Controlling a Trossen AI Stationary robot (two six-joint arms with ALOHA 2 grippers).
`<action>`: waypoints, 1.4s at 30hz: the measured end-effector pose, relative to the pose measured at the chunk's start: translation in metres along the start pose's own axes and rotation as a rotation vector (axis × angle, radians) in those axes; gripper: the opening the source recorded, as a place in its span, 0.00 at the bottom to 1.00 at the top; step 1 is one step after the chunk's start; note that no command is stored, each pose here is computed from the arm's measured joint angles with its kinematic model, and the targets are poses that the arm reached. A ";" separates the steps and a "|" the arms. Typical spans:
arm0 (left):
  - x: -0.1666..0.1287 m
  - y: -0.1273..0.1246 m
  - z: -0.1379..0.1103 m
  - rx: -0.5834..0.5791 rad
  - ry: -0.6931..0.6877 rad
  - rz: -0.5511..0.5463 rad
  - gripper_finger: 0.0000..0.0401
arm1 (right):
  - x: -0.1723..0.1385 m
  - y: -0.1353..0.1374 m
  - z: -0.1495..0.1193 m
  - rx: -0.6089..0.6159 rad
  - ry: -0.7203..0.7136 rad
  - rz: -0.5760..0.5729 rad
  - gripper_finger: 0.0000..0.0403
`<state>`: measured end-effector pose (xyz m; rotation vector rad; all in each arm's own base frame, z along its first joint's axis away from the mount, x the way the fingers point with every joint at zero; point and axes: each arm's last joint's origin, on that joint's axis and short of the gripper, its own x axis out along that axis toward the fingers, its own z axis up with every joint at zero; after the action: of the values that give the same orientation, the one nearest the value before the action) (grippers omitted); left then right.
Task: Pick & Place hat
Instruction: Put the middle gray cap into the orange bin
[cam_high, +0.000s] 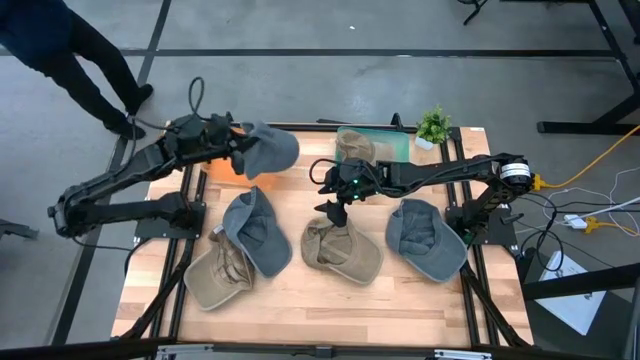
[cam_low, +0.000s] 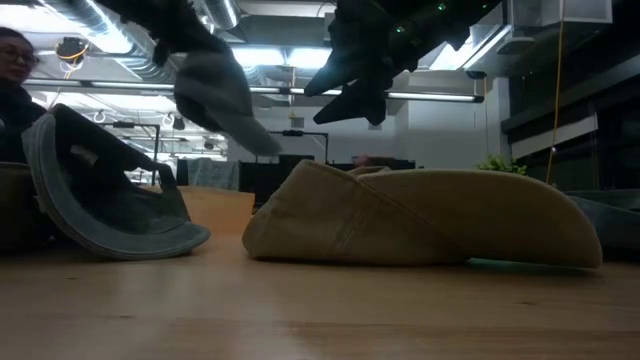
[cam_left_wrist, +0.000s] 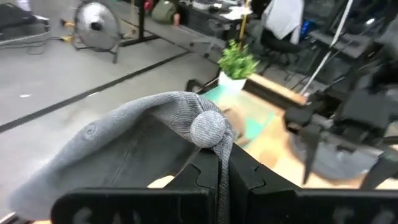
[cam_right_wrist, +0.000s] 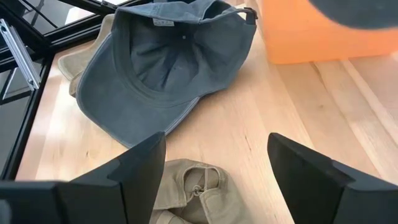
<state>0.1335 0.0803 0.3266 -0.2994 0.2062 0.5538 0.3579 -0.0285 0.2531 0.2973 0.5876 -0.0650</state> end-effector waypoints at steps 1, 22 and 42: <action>-0.003 0.002 -0.001 0.010 0.012 0.015 0.01 | 0.000 0.000 0.000 0.000 0.000 -0.001 0.69; -0.015 0.037 -0.018 0.217 0.229 0.397 0.01 | -0.002 -0.015 0.004 -0.001 -0.022 -0.082 0.69; 0.025 0.057 -0.050 0.091 0.440 0.179 0.01 | -0.004 -0.029 0.007 -0.016 -0.034 -0.113 0.69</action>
<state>0.1174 0.1221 0.2603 -0.3131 0.6868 0.6489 0.3546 -0.0583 0.2535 0.2470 0.5703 -0.1740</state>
